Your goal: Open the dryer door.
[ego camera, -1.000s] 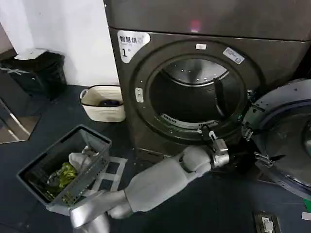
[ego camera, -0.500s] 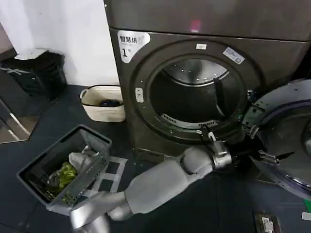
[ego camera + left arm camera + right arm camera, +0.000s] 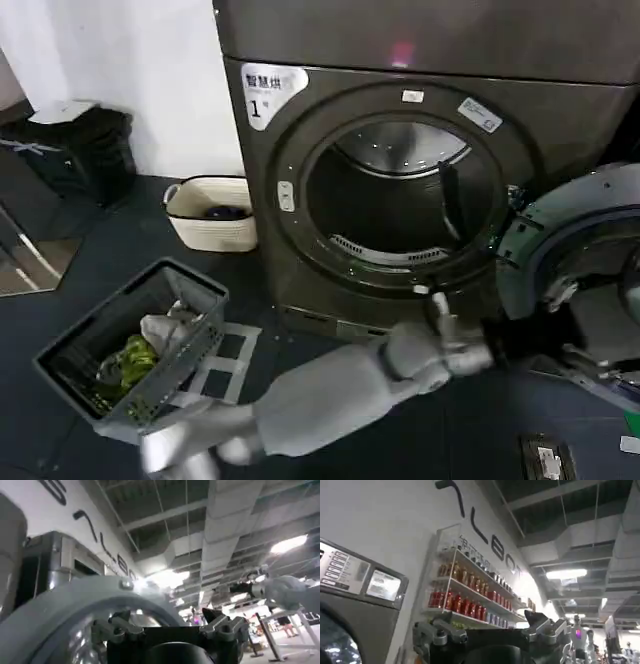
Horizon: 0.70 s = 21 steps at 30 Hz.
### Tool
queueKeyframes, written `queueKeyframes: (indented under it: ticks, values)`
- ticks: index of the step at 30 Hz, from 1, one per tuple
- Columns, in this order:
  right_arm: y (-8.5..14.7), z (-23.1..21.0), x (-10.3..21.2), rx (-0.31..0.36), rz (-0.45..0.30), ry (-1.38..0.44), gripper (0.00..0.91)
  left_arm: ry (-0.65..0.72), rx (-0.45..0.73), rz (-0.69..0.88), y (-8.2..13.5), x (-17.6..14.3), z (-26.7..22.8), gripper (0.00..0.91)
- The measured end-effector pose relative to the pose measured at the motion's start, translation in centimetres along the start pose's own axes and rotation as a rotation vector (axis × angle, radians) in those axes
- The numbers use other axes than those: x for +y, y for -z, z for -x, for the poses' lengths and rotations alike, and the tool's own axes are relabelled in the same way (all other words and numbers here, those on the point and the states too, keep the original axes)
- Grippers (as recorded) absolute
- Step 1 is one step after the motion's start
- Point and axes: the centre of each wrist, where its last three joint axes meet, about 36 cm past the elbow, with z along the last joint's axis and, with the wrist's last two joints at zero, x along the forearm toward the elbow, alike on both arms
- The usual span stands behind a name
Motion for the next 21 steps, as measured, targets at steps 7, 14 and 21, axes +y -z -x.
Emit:
queueKeyframes:
  ticks: [7, 14, 21]
  values:
    - [0.2, 0.1, 0.3, -0.009, 0.002, 0.009, 0.907, -0.005, 0.073, 0.077, 1.2, 1.2, -5.5, 0.907]
    - [0.7, 0.6, 0.5, -0.023, -0.002, 0.004, 0.907, 0.021, 0.213, 0.161, 4.1, 3.4, -11.0, 0.907]
    - [1.3, 0.9, -0.2, -0.034, -0.017, -0.030, 0.907, 0.021, 0.499, 0.299, 8.2, 5.7, -17.8, 0.907]
